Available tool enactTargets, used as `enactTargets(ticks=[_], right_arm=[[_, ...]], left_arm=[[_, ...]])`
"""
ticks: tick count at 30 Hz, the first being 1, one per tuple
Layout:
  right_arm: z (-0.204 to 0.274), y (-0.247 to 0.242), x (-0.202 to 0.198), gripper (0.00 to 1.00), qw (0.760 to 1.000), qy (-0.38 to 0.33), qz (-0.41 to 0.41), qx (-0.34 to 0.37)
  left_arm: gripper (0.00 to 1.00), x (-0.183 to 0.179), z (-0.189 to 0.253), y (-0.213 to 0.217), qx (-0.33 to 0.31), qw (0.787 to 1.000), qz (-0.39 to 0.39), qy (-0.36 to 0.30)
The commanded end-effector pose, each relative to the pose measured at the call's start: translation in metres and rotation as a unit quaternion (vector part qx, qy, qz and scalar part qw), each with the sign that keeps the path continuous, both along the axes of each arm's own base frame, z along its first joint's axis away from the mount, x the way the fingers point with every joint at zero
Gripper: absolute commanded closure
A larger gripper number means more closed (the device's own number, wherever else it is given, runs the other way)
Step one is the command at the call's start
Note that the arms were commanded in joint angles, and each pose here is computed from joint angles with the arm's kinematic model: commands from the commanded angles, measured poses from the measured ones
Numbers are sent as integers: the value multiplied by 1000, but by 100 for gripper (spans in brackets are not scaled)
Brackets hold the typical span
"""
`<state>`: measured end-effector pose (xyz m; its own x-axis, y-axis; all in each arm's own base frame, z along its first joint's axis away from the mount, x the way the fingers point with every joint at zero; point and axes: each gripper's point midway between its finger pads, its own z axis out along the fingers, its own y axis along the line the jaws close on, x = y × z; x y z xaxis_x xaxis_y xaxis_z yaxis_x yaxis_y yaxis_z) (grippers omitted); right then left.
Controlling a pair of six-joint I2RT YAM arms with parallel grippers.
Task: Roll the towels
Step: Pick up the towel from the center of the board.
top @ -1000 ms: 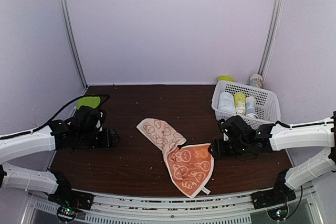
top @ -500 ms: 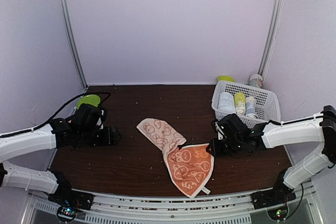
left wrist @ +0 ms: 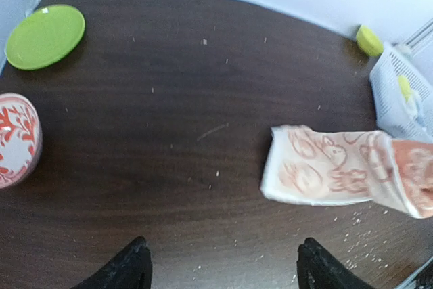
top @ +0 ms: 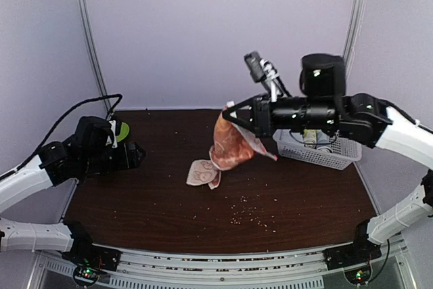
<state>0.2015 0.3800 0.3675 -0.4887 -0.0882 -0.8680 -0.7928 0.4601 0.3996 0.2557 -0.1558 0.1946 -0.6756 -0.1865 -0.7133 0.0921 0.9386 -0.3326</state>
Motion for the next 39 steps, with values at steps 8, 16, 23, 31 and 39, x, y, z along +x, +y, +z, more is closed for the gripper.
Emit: enactTargets(ticks=[8, 16, 23, 31, 39], right_arm=[[-30, -74, -32, 100, 999, -27, -29, -5], [-139, -114, -11, 100, 986, 49, -151, -54], [-140, -116, -8, 100, 984, 36, -154, -79], [-167, -144, 5, 100, 965, 43, -233, -111], [-182, -131, -18, 100, 982, 68, -167, -60]], left_arm=[[23, -4, 36, 21, -4, 998, 24, -66], [24, 0, -32, -20, -8, 999, -43, 25], [24, -9, -55, -57, -14, 993, -106, 58], [24, -86, -79, -92, 42, 971, -213, 103], [26, -129, -124, -73, 34, 964, -188, 186]])
